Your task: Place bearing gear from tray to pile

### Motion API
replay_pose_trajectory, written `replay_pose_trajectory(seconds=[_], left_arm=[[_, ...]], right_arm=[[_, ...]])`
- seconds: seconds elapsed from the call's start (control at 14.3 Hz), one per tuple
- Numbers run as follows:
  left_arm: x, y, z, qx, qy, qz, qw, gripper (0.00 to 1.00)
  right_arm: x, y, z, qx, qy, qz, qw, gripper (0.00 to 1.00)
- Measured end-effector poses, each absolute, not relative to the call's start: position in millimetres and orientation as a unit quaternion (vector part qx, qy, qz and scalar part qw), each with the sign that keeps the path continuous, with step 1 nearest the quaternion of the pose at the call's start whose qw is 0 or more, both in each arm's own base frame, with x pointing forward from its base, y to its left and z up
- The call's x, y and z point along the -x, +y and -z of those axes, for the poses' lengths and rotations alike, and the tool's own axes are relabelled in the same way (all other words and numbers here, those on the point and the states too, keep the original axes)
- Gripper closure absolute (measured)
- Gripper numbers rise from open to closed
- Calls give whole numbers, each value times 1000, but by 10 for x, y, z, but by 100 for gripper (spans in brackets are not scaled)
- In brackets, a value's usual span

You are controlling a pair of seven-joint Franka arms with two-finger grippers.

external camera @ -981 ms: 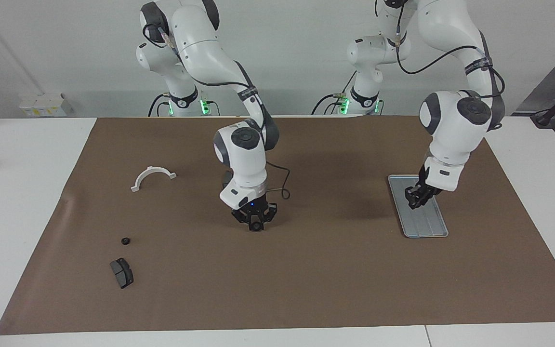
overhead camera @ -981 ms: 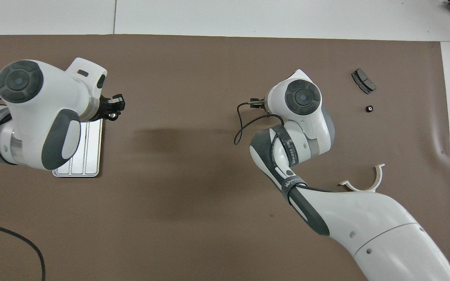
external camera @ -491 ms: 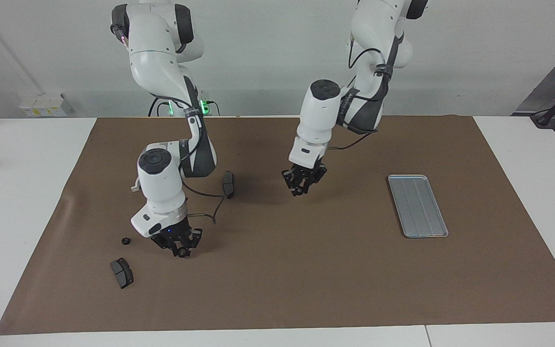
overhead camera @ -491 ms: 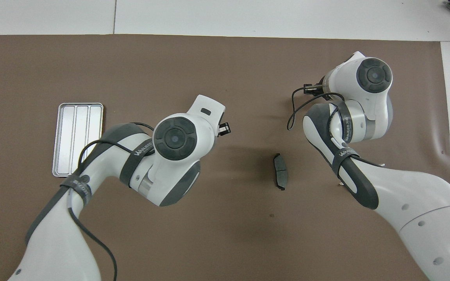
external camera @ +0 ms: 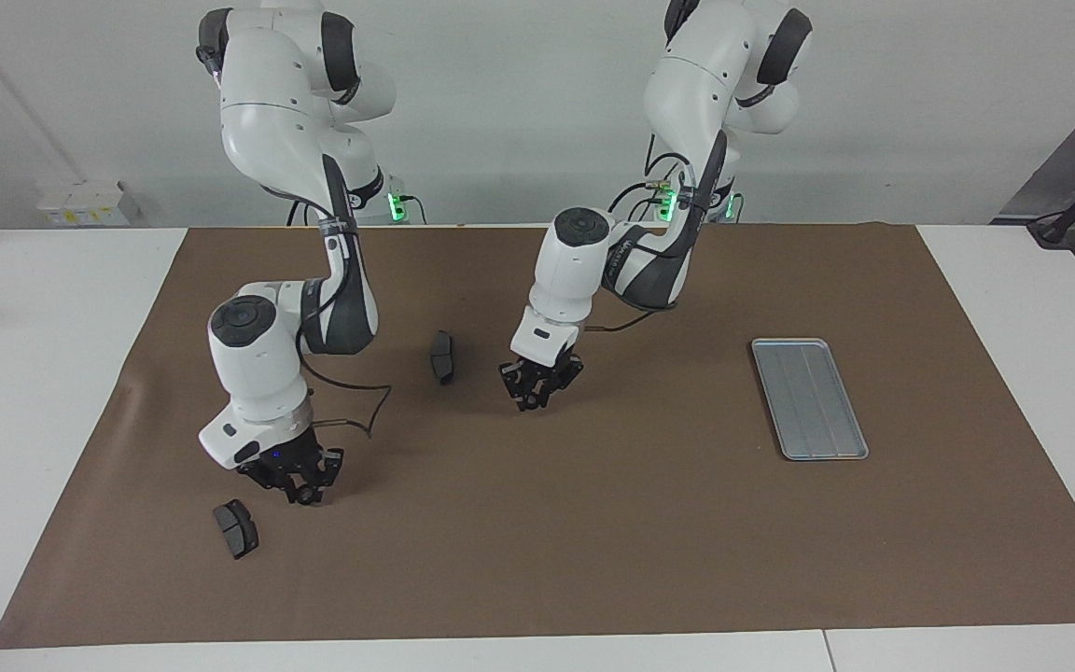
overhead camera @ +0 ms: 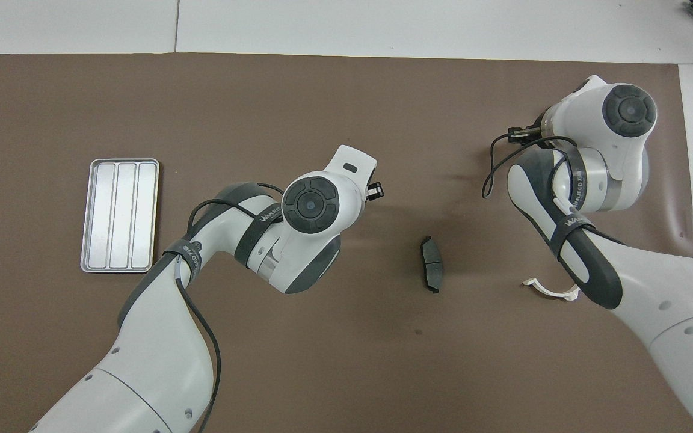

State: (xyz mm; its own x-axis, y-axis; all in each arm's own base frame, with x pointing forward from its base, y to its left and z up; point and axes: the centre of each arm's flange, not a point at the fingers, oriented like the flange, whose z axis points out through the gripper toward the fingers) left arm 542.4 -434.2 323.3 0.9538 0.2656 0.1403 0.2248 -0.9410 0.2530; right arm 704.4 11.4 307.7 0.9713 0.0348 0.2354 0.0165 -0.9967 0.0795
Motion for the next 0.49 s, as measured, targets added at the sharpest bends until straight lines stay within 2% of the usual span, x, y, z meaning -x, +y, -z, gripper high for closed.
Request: replay_pose_trajectory(seconds=[0.07,0.14,0.21,0.28,0.42,0.49], left_arm=[[-5426,-4334,-3207,-981,125,-86,117,60],[-5411,-4334,-3182,-982,125,-84,115,51],[-5405,-4332,-3171,-982,124,-82,114,38],[-5417,-4320,-3179,-982,126,-82,112,28],[-5505,-4248,-3290,-983,133,-79,102,7],[-5595,-4150,-3426,-981,141,-82,100,0]], right_arm=[[-7046,47,-3071,-992,10,-119,39,65],[-7050,23,-3068,-992,8,-119,40,65],[-7052,36,-3066,-992,9,-119,39,65],[-7053,67,-3066,-992,11,-120,38,60],[-7057,151,-3071,-992,17,-121,36,38],[-7059,200,-3074,-992,19,-121,35,28]])
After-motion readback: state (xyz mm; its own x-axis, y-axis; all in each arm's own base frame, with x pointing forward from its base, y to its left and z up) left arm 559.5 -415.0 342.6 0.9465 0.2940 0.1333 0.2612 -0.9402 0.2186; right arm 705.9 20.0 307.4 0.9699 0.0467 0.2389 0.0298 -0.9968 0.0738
